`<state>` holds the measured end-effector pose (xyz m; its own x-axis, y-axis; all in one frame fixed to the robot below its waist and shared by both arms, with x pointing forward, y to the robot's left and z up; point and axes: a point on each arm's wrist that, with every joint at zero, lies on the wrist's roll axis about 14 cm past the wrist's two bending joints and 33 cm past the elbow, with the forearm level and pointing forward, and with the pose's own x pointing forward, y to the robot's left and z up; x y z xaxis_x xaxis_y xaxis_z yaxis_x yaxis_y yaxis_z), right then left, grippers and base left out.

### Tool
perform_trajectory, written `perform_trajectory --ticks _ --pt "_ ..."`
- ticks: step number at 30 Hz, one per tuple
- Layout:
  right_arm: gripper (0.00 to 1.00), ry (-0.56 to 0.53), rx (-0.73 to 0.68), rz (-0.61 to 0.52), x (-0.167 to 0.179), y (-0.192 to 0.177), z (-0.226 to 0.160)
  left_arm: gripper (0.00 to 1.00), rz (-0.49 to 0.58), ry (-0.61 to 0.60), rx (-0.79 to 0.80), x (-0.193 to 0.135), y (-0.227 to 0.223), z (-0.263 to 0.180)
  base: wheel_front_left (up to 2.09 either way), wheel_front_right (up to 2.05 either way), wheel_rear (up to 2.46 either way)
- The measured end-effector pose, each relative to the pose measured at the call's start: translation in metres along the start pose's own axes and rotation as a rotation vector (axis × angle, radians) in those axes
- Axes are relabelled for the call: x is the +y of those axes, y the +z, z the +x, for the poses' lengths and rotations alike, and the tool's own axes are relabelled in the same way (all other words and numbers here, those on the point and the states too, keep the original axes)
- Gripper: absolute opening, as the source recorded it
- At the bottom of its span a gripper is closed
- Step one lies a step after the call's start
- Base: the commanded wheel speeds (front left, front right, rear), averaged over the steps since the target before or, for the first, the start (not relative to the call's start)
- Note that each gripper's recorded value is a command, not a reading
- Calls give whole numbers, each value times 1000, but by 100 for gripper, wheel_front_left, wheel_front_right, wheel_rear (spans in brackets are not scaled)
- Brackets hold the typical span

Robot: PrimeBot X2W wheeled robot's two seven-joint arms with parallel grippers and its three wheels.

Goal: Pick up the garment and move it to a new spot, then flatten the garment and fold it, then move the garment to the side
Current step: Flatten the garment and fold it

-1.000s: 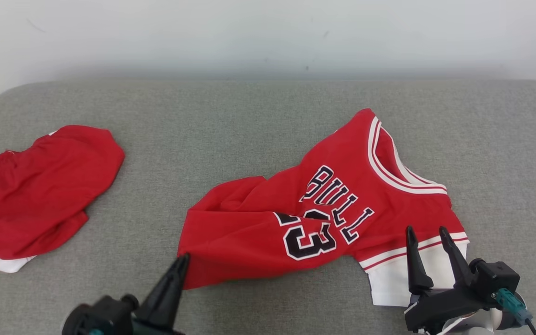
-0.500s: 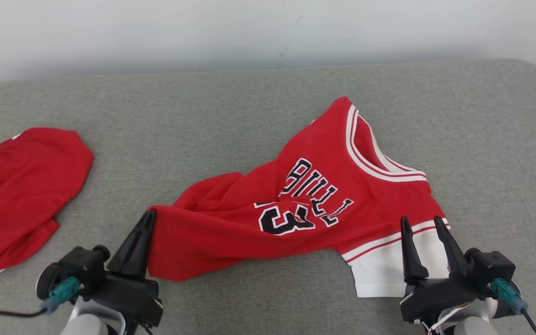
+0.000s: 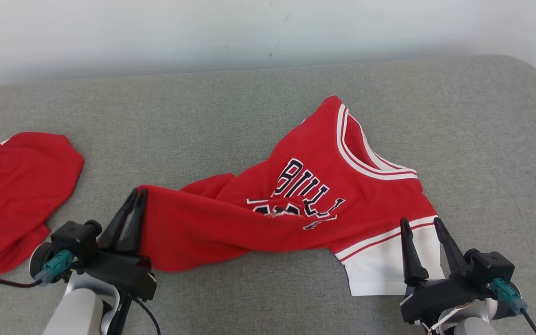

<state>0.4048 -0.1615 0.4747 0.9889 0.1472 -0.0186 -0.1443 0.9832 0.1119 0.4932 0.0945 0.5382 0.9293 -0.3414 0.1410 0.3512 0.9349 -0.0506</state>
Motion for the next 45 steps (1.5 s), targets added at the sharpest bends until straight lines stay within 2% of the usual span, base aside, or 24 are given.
perform_trajectory --ticks 9,20,24,31,39,45 --pt "100 20 -11 1 7 4 2 100 -14 60 -8 7 -1 -25 0 0 0" --pt "100 45 -14 1 16 4 0 100 -61 145 -46 8 6 -76 0 0 0" --pt "100 27 -8 -9 7 3 -3 100 -51 224 -107 19 26 -93 0 0 0" --pt "100 -14 22 -48 -11 -4 -7 100 -19 354 -128 43 36 -117 0 0 0" --pt "100 -11 37 -46 -8 -9 -7 100 -15 369 -133 43 38 -122 0 0 0" --pt "100 2 32 -41 -2 -8 -4 100 -63 299 -70 24 16 -117 0 0 0"
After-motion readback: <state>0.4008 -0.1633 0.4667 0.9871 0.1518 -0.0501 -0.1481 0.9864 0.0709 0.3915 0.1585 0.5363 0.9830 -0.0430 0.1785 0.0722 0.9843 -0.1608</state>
